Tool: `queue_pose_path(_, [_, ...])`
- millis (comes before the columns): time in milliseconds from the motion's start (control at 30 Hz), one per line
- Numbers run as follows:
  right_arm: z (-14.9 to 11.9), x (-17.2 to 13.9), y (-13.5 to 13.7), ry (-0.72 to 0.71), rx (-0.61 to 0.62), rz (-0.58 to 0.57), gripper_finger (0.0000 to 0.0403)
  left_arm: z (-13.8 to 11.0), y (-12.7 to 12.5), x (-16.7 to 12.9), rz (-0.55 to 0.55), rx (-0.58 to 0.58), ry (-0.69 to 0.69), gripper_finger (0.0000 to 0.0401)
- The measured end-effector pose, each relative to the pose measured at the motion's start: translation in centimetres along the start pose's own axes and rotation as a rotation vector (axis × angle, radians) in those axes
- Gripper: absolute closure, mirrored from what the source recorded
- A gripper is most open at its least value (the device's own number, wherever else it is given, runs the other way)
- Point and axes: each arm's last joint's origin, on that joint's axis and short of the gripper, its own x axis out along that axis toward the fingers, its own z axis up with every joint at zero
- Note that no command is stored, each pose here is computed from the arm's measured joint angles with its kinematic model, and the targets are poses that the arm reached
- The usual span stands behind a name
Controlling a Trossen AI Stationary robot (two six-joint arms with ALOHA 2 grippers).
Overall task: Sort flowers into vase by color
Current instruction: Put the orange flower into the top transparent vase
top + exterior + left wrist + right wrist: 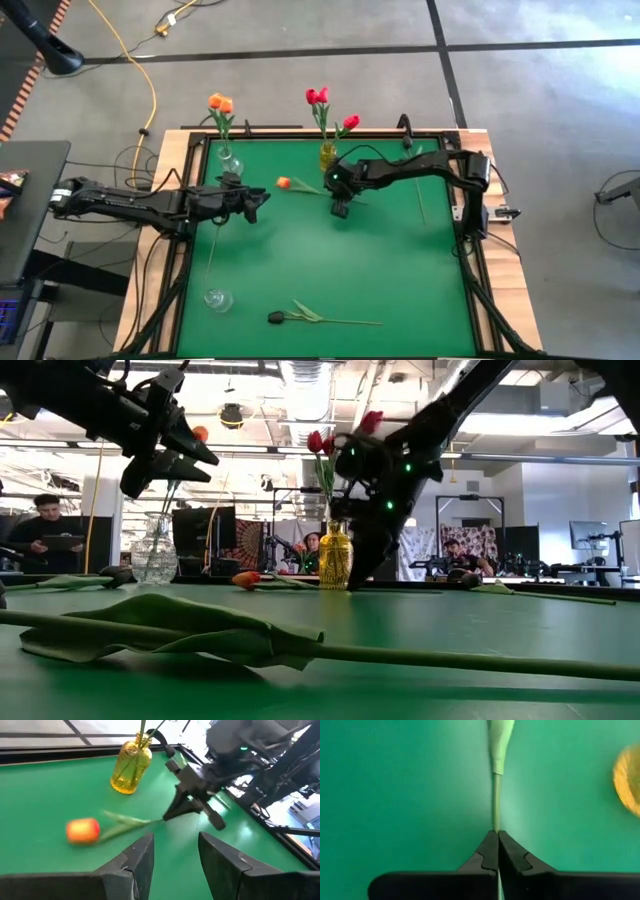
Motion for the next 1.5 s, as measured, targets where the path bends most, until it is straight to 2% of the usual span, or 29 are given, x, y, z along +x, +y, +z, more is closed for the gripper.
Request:
queue_pose_path(267, [2.3, -3.6, 2.3, -0.141, 0.021, 0.035, 0.0386, 0.2, -0.2, 0.0, -0.031, 0.026, -0.016, 0.026])
queue_pose_path(533, [4.1, -7.3, 2.5, -0.316, 0.142, 0.055, 0.0385, 0.5, -0.9, -0.1, -0.148, 0.116, -0.01, 0.026])
queue_pose_path(733, [5.9, -10.4, 2.6, -0.532, 0.19, 0.088, 0.0385, 0.7, -1.0, 0.0, -0.155, 0.071, -0.022, 0.026])
queue_pose_path(933, [7.6, -12.9, 3.7, -0.768, 0.188, 0.16, 0.0385, 1.9, -1.9, -0.3, -0.242, 0.003, -0.151, 0.026])
queue_pose_path(1100, [8.2, -13.9, 5.0, -0.877, 0.16, 0.214, 0.0385, 3.6, -2.8, -1.0, -0.324, 0.014, -0.339, 0.026])
queue_pose_path(1200, [8.5, -14.3, 5.6, -0.925, 0.148, 0.24, 0.0385, 4.3, -3.0, -1.3, -0.334, 0.042, -0.423, 0.026])
queue_pose_path(1500, [8.7, -14.6, 5.9, -0.964, 0.16, 0.263, 0.0385, 4.4, -3.0, -0.5, -0.321, 0.043, -0.44, 0.026])
